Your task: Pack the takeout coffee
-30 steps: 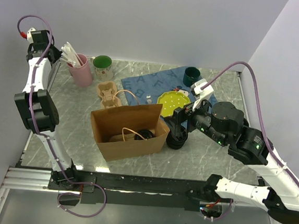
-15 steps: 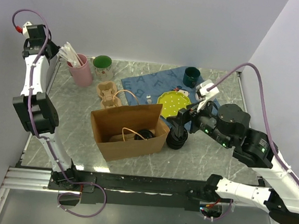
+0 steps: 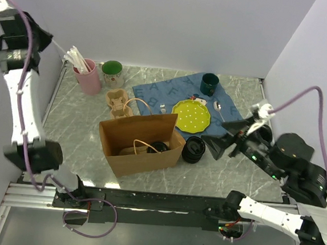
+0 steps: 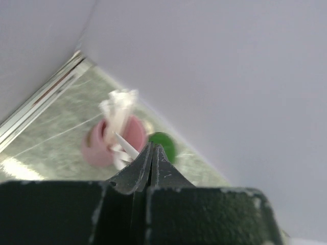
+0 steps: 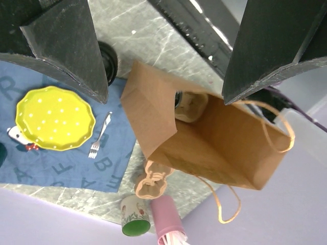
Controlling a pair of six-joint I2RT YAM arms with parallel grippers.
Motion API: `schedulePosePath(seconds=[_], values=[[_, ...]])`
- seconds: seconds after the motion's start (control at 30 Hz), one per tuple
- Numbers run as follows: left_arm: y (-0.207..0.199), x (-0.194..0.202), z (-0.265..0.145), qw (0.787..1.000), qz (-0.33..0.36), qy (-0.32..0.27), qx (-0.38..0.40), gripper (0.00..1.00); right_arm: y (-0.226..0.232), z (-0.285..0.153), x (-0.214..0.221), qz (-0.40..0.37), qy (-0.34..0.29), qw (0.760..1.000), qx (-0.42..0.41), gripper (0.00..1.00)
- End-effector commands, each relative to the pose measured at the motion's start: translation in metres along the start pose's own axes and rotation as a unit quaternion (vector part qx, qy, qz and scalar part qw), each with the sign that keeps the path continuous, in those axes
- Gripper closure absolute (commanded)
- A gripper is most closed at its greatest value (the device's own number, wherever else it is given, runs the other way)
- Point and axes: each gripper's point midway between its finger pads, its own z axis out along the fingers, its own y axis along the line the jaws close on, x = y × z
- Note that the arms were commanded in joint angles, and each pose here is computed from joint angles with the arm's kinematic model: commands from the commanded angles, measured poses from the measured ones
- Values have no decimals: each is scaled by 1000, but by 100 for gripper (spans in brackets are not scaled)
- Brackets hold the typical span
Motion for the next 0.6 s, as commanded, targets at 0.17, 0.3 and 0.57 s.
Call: schedulePosePath(seconds=[0.17,0.3,0.57], values=[[-127,-49,-228,954,-36,-31,295,99,-2,-37,-2,35,0,999,-10,0],[-149,-34,-303,916,-61,-1,396,99,-4,-50,1,27,7,1000,-15,0],[-173,-16,-418,862,-86,90,492,99,-8,-63,10,-1,26,999,-19,0]])
